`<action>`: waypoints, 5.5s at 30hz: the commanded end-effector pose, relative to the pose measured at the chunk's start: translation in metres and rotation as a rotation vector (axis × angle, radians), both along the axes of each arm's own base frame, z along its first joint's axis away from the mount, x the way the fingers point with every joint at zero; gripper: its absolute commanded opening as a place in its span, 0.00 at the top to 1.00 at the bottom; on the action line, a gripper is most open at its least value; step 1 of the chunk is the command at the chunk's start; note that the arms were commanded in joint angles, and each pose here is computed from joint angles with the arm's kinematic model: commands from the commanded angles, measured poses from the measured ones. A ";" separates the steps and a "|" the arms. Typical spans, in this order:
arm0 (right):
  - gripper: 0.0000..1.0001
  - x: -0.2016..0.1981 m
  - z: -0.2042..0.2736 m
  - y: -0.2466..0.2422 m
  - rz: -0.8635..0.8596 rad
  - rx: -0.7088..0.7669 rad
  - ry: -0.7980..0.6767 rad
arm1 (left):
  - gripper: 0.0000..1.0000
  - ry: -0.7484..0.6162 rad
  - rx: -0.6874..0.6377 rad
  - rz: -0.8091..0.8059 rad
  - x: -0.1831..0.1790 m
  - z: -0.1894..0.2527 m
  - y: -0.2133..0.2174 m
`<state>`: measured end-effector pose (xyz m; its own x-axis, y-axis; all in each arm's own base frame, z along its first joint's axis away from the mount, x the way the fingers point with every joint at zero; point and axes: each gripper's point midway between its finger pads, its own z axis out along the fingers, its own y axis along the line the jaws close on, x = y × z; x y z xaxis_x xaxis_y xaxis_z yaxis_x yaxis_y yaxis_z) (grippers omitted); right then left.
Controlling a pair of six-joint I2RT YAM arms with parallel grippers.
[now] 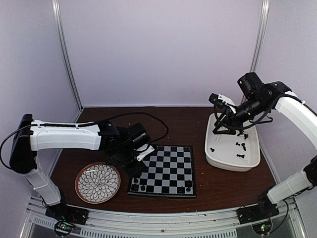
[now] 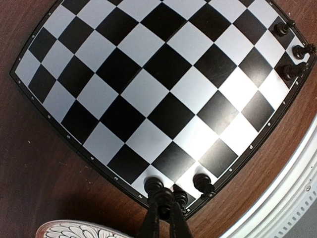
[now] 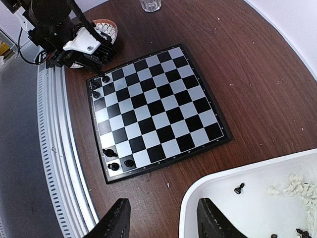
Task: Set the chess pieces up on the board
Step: Place the pawn at g7.
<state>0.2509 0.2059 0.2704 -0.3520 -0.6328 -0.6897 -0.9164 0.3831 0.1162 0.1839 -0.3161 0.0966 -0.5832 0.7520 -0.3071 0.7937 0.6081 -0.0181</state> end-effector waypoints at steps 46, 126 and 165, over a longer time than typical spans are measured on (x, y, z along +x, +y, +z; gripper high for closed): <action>0.51 0.007 -0.008 -0.002 -0.009 -0.025 0.016 | 1.00 0.085 0.032 -0.047 -0.006 -0.049 -0.019; 0.51 0.015 -0.014 -0.006 -0.039 -0.026 0.049 | 0.72 0.248 -0.202 0.012 -0.015 -0.046 -0.030; 0.52 0.015 -0.016 -0.006 -0.038 -0.029 0.056 | 0.92 0.189 -0.186 0.033 0.001 -0.041 -0.022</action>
